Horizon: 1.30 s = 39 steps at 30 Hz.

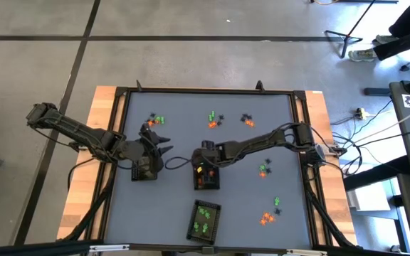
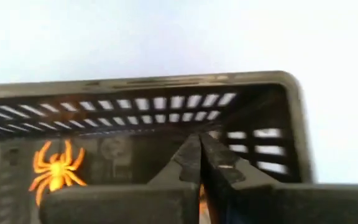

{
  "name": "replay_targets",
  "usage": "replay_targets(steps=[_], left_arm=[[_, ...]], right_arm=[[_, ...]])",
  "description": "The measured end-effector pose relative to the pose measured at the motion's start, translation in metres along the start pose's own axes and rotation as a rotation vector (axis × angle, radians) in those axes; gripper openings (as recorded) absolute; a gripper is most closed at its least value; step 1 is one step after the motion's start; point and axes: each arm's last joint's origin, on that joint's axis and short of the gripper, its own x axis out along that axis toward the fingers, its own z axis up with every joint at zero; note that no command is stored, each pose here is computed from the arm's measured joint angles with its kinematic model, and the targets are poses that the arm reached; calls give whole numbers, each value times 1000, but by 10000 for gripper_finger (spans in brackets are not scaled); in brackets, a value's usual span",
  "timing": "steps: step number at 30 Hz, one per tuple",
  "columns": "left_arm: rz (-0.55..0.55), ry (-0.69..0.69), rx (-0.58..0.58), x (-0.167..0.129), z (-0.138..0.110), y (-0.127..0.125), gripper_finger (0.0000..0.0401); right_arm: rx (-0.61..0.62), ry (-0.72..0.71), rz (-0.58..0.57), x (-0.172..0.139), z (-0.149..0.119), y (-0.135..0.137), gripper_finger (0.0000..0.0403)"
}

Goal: Sort Halloween decoration
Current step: Put the black spider toy into the top left black basket

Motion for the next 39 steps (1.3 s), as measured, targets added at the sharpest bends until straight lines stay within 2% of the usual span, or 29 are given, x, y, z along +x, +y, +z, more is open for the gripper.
replay_targets(steps=[6,13,17,24,29,32,34,39], left_arm=[[-24,11,0,0,0,-1,137],[-37,17,-2,0,-1,-1,137],[-38,16,-4,0,0,-1,137],[-38,16,-6,0,0,-1,137],[-39,12,-11,0,0,-1,137],[-45,15,-11,0,0,-1,137],[-51,17,-11,0,0,-2,137],[-51,17,-11,0,0,-2,137]], right_arm=[[-10,17,-37,-12,13,3,1],[-30,23,-7,-16,16,12,9],[-28,48,-4,-12,9,10,44],[-26,63,-13,2,0,11,145],[-20,74,-14,16,-4,12,175],[-5,87,-15,18,-5,13,167],[-4,90,-18,18,-6,12,147],[-4,97,-25,16,-4,13,50]])
